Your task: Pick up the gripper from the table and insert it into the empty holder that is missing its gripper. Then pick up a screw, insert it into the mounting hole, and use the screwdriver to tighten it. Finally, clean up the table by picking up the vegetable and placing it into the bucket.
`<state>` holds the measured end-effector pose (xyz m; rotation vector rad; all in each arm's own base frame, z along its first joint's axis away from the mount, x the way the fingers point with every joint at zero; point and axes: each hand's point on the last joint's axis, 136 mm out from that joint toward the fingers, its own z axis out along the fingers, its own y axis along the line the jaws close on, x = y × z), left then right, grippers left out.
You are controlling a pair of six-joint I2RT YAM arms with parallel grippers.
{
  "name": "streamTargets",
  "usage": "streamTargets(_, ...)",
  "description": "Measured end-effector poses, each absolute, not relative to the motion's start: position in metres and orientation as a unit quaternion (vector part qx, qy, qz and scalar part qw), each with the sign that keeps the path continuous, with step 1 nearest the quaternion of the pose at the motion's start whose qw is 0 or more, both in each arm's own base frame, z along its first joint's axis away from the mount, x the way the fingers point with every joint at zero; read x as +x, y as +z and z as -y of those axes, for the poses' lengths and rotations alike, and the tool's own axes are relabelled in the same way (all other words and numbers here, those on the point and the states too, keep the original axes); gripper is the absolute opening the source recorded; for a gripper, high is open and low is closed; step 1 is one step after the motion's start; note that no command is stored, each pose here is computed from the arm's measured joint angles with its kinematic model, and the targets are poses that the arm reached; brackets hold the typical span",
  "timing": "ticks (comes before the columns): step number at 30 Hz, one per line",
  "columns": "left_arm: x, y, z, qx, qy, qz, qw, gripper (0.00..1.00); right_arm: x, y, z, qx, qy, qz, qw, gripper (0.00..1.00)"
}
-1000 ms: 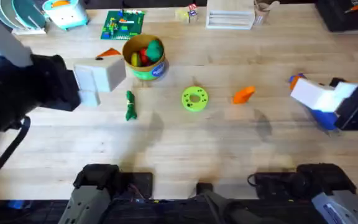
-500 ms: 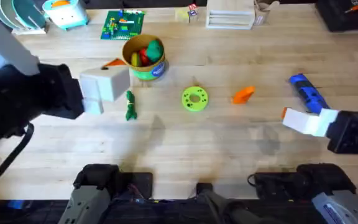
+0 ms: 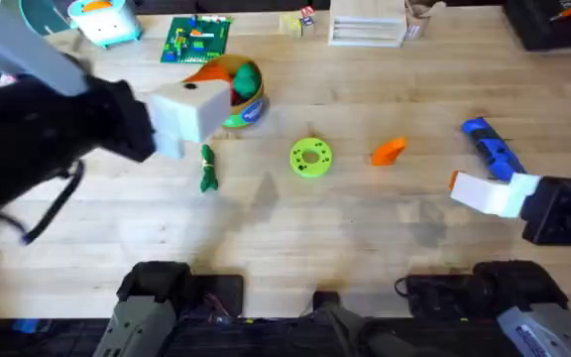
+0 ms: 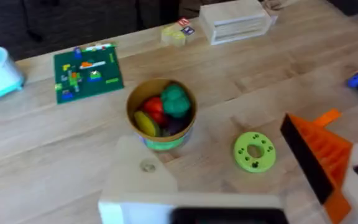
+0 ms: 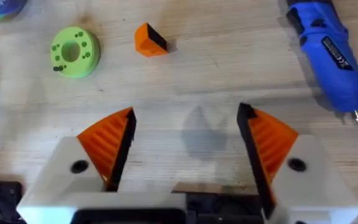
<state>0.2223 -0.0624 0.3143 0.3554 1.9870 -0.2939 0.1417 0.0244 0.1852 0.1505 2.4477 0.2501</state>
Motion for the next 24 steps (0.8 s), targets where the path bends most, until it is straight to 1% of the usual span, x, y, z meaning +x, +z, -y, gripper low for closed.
streamTargets(3, 0.233, 0.296, 0.078, 0.181, -0.154, -0.808, 0.539, 0.992, 0.142, 0.185, -0.024, 0.058, 0.096, -0.937, 0.332, 0.994)
streamTargets(6, 0.233, 0.274, 0.096, 0.217, -0.185, -0.785, 0.55, 0.992, 0.142, 0.185, -0.024, 0.057, 0.096, -0.937, 0.332, 0.994)
streamTargets(10, 0.217, 0.254, 0.118, 0.264, -0.217, -0.746, 0.571, 0.992, 0.142, 0.185, -0.024, 0.057, 0.096, -0.937, 0.332, 0.993)
streamTargets(15, 0.194, 0.237, 0.134, 0.302, -0.239, -0.707, 0.593, 0.994, 0.142, 0.185, -0.024, 0.058, 0.096, -0.937, 0.332, 0.994)
streamTargets(24, 0.166, 0.191, 0.149, 0.34, -0.27, -0.68, 0.591, 0.993, 0.142, 0.185, -0.024, 0.058, 0.096, -0.937, 0.332, 0.992)
